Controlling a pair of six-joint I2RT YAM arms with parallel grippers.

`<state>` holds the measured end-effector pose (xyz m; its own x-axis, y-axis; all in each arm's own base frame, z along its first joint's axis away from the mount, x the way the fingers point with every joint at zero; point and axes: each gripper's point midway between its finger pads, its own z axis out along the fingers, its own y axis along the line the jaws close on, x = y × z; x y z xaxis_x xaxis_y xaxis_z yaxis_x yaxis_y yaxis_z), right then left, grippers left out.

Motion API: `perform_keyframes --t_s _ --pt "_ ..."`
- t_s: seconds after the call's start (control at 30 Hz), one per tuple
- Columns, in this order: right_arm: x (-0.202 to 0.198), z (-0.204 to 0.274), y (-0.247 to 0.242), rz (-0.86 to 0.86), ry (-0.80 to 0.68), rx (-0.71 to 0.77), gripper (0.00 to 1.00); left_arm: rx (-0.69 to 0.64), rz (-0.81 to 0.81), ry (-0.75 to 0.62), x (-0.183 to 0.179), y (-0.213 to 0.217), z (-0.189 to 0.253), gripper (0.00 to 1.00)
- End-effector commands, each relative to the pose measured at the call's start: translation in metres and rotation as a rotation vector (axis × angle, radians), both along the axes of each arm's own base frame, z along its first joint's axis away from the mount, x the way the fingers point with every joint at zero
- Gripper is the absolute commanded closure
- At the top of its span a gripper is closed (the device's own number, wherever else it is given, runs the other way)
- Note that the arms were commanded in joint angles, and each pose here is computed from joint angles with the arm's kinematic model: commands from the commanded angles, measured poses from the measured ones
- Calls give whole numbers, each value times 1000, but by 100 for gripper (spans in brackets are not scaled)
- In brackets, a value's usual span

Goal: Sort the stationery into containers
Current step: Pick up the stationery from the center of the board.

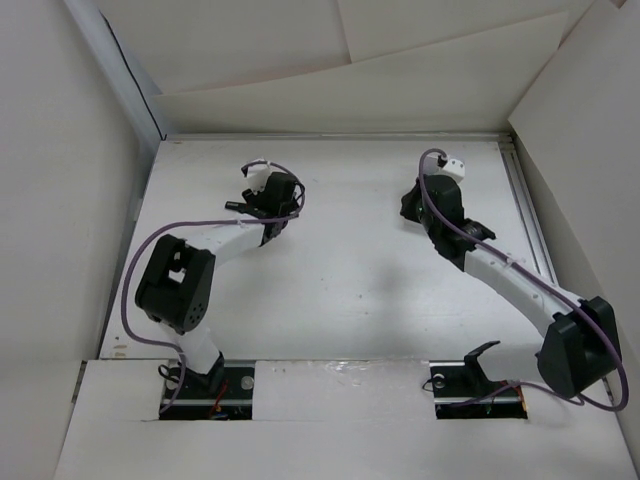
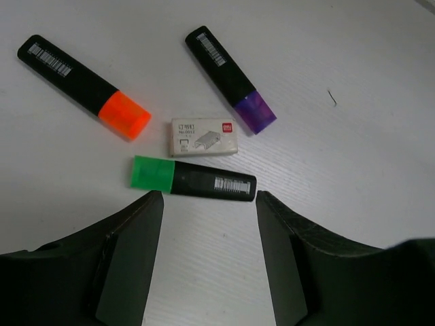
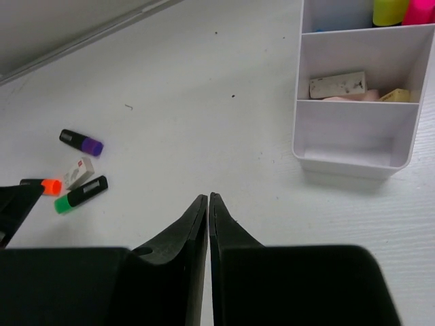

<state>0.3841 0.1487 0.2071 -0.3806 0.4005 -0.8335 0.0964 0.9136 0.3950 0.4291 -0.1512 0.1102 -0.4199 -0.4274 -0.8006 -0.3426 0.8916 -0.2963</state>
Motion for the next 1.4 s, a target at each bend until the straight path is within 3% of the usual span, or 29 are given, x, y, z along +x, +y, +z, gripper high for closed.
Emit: perform_keyframes --t_s 0.0,0.13,0.27,0.5,1.3,1.37 --pt "-3 15 6 33 -45 40 89 35 14 10 16 -1 10 46" --pt "-5 18 9 68 -48 51 80 62 -24 93 28 -2 -10 41" --pt "-4 18 14 87 -43 57 62 74 -19 135 37 -2 -24 35" --pt "-7 18 21 121 -40 57 45 109 13 144 43 3 -32 35" --pt "-7 14 25 140 -28 60 44 143 6 188 63 8 -59 40" --pt "-8 14 26 150 -26 64 40 149 0 189 64 8 -63 40"
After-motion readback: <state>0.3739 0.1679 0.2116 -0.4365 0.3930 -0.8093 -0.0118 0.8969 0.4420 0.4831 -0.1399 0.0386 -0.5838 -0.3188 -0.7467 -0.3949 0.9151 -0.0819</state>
